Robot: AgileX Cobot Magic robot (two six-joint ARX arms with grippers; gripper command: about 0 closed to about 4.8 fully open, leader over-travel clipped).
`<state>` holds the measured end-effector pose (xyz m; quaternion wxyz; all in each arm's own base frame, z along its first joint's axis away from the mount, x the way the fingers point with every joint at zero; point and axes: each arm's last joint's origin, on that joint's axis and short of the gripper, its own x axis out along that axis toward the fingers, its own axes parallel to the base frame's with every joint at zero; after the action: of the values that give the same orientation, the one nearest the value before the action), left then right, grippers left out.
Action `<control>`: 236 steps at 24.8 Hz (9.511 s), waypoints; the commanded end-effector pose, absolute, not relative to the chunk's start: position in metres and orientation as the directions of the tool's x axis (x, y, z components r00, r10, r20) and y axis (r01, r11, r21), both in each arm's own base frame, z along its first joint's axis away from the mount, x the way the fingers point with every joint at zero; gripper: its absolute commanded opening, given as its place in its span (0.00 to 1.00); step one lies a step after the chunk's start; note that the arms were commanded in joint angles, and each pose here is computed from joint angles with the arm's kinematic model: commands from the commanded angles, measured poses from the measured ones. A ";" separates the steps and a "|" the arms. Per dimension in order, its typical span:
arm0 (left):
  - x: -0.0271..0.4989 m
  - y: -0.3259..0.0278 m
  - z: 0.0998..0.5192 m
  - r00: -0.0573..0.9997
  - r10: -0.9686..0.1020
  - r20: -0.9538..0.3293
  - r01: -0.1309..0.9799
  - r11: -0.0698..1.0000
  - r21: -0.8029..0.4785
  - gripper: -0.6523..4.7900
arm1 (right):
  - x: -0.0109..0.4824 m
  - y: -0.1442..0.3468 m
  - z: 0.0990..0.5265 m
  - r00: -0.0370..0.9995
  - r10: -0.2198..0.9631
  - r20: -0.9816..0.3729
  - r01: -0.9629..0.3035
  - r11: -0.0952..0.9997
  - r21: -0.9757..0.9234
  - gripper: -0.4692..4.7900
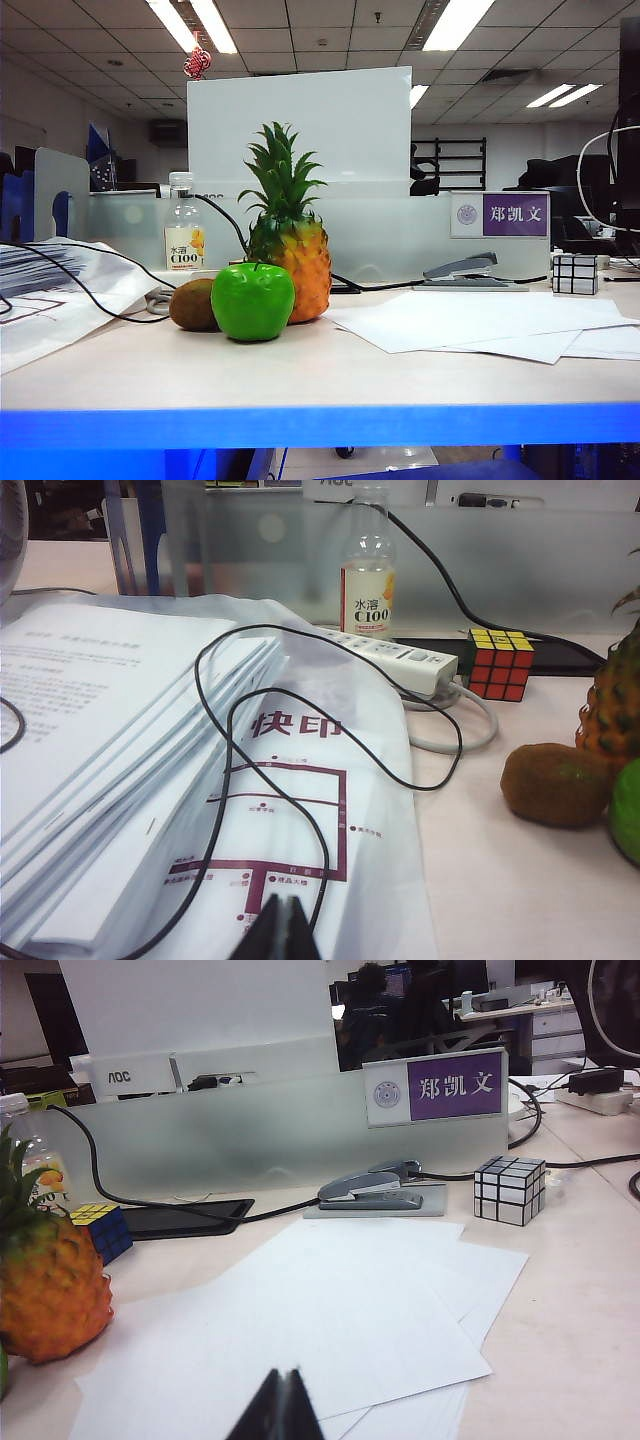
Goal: Arrange all the fruits from large to small from left to right in a row.
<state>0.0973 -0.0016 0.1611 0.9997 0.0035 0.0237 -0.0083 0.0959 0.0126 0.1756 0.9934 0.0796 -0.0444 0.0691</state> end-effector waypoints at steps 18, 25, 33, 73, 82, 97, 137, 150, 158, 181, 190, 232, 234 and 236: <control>0.096 -0.011 0.163 0.944 -0.327 -0.030 0.322 0.940 -0.110 0.11 | 0.095 0.014 0.178 0.979 0.161 0.126 -0.187 0.955 0.231 0.09; 0.092 -0.018 0.164 0.821 -0.571 -0.019 0.566 0.818 -0.100 0.11 | 0.092 0.023 0.175 0.867 0.490 0.094 -0.487 0.790 0.372 0.09; 0.092 -0.018 0.165 0.813 -0.582 -0.012 0.578 0.810 -0.102 0.11 | 0.088 0.029 0.161 0.721 0.691 -0.048 -0.579 0.639 0.507 0.09; 0.149 -0.037 0.256 0.790 -0.604 0.103 0.612 0.786 -0.083 0.11 | 0.086 0.028 0.189 0.725 0.670 0.160 -0.677 0.649 0.347 0.09; 0.239 -0.089 0.233 0.657 -0.738 -0.157 0.732 0.674 -0.102 0.45 | 0.084 0.028 0.198 0.710 0.677 0.195 -0.696 0.630 0.346 0.14; 0.298 -0.107 0.235 0.728 -0.683 0.064 0.683 0.730 0.025 1.00 | 0.079 0.028 0.211 0.676 0.706 0.211 -0.730 0.603 0.321 0.25; 0.385 -0.163 0.206 0.718 -0.695 0.037 0.695 0.719 -0.011 0.12 | 0.078 0.028 0.214 0.682 0.697 0.221 -0.727 0.611 0.315 0.25; 0.392 -0.203 0.276 0.497 -0.846 0.195 0.860 0.509 0.017 0.11 | 0.077 0.025 0.223 0.729 0.625 0.280 -0.684 0.677 0.269 0.25; 0.347 -0.274 0.291 0.095 -0.985 0.143 0.993 0.084 -0.078 0.11 | 0.072 0.018 0.244 0.824 0.438 0.358 -0.520 0.836 0.176 0.25; 0.233 -0.214 0.321 0.196 -0.981 0.004 0.980 0.196 0.033 0.11 | 0.051 0.008 0.285 0.883 0.299 0.362 -0.366 0.921 0.131 0.25; 0.188 -0.168 0.256 0.458 -0.873 0.169 0.885 0.465 0.003 0.11 | 0.044 0.010 0.294 0.866 0.357 0.351 -0.417 0.902 0.111 0.25; 0.204 -0.188 0.218 0.450 -0.822 0.348 0.851 0.513 0.113 0.82 | 0.041 0.011 0.293 0.874 0.387 0.294 -0.438 0.889 0.133 0.25; 0.208 -0.185 0.229 0.520 -0.752 0.405 0.795 0.600 0.093 0.82 | 0.041 0.011 0.293 0.871 0.399 0.289 -0.448 0.884 0.132 0.25; 0.219 -0.174 0.241 0.562 -0.697 0.446 0.746 0.660 0.092 0.82 | 0.041 0.011 0.292 0.872 0.399 0.284 -0.448 0.884 0.134 0.25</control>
<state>0.2140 -0.1813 0.2314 0.8769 -0.0512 -0.1976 -0.4351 0.0427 0.0107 0.2909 0.9635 0.0987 -0.1211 0.2172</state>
